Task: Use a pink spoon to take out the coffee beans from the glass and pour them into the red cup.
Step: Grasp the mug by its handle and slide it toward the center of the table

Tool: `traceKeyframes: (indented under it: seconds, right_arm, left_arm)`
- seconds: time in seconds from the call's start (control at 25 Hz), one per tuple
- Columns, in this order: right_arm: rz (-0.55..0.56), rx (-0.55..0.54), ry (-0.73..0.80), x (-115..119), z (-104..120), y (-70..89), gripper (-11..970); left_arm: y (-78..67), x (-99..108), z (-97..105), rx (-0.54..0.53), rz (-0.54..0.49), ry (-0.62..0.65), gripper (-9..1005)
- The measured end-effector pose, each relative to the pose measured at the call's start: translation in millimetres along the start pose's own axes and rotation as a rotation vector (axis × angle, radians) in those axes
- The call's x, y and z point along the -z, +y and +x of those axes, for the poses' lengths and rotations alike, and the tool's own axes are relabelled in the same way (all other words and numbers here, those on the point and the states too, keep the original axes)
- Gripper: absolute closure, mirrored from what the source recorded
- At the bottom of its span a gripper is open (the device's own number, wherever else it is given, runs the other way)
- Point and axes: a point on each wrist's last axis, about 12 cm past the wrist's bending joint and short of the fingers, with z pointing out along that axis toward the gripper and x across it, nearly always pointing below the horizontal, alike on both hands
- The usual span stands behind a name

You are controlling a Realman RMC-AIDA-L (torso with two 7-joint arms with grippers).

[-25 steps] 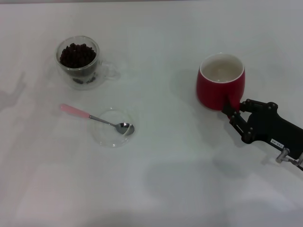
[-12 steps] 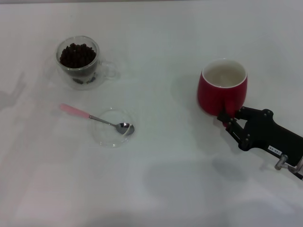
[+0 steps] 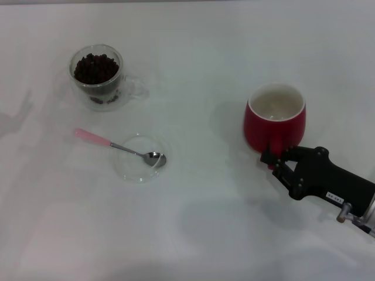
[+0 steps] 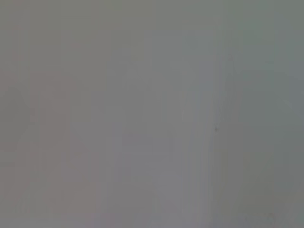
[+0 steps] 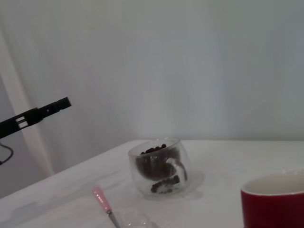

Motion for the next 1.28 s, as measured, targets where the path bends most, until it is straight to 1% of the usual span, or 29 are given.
traceKeyframes:
  seconds: [0.4,0.64,1.04,1.28]
  right_arm:
    - [-0.017,-0.026,0.002,8.4,6.0,8.6,822]
    - [-0.069,-0.035,0.018,9.9,10.1,17.8,830]
    - [-0.169,-0.047,0.041,6.0,13.9,32.8,844]
    - [-0.213,-0.037,0.052,2.9,14.4,37.9,845]
  left_arm:
    - [-2.0,-0.1,1.0,0.000,0.011,0.006,208]
    - [-3.3,-0.8,1.3,0.003,0.016,0.006,207]
    - [-4.0,-2.5,1.0,0.003,0.028,0.007,209]
    - [-5.9,-2.1,1.8,0.006,0.038,0.011,208]
